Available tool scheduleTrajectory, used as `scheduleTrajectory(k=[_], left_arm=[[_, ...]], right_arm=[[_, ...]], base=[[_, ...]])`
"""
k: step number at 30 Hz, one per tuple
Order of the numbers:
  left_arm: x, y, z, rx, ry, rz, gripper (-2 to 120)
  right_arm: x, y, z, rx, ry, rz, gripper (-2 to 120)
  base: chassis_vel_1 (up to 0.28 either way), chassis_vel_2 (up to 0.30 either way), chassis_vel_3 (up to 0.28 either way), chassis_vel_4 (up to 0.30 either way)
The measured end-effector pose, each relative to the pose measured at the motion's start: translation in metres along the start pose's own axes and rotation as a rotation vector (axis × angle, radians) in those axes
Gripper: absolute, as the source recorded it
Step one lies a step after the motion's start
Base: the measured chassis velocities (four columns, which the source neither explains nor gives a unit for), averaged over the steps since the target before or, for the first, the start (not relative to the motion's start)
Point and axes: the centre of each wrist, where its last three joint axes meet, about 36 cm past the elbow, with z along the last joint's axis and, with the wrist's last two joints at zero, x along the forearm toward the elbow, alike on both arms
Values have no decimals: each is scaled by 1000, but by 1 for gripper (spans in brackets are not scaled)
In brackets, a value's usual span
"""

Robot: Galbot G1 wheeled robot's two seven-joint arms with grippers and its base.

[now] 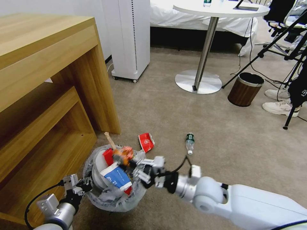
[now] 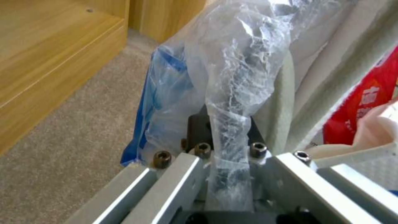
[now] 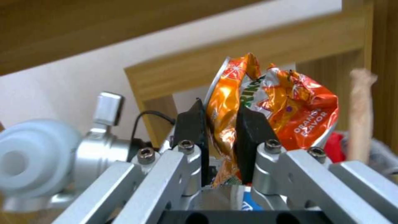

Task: Pick up the trash bin and place the garbage on the floor into it.

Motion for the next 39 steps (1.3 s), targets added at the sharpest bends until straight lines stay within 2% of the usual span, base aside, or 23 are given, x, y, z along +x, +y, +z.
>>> scheduleTrajectory(k=[3, 7, 10, 18, 29, 39], left_arm=[[2, -1, -1, 1, -5, 0, 0], [3, -1, -1, 0, -6, -1, 0], [3, -2, -1, 2, -10, 0, 0], [1, -3, 1, 8, -11, -1, 0], [3, 0, 6, 4, -1, -15, 0], [1, 2, 11, 9, 5, -23, 0]], right_arm=[[-23, 6, -7, -35, 77, 64, 12], [-29, 14, -7, -69, 113, 120, 12], [-33, 36, -6, -151, 188, 225, 12], [-37, 56, 3, -272, 246, 326, 12], [-59, 56, 20, -378, 345, 526, 12], [-82, 42, 20, -375, 374, 591, 12]], base=[[0, 0, 0, 0], [0, 0, 0, 0], [0, 0, 0, 0], [0, 0, 0, 0], [0, 0, 0, 0], [0, 0, 0, 0]])
